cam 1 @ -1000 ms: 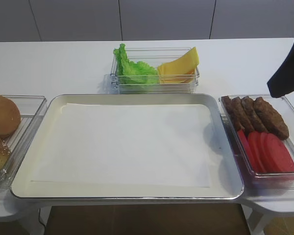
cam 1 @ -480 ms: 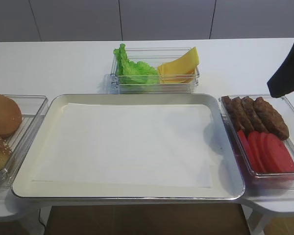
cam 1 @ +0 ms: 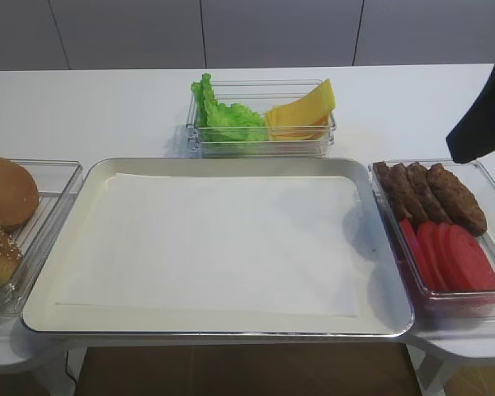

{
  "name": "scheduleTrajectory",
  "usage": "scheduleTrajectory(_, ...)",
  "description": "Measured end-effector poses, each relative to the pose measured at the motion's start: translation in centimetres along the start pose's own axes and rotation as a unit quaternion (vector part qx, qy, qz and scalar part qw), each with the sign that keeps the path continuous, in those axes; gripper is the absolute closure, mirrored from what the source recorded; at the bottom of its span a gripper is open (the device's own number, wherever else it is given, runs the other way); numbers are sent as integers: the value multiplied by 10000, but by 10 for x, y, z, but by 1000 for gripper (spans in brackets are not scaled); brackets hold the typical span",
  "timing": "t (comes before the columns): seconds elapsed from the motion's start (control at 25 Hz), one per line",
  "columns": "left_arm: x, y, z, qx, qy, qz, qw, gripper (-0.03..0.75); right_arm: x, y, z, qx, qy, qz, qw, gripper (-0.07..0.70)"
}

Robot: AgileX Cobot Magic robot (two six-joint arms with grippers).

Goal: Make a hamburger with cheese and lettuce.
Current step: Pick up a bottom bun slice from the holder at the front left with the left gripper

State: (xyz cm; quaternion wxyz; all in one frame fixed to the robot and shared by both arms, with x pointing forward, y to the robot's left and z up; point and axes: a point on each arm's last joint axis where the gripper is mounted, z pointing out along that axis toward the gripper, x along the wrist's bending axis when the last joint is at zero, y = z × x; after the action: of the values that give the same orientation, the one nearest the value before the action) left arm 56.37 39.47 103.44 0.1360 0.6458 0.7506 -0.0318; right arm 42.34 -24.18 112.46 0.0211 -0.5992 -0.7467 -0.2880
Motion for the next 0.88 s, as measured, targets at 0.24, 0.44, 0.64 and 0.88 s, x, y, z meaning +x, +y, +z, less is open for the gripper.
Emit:
scheduleTrajectory(0.24,-1,0,0,-32,-99,-38,9999,461,0,0,0,-2,10,-16,10000,-64)
scheduleTrajectory(0.44,-2,1,0,-50,-160,-61,9998,464,0,0,0,-4,21,-12,10000,-64)
scheduleTrajectory(0.64,-3,1,0,-66,-211,-80,9997,465,1,0,0,-6,32,-18,10000,-64)
scheduleTrajectory(0.88,-4,1,0,-69,-222,-84,9997,465,1,0,0,-16,53,-23,10000,-64)
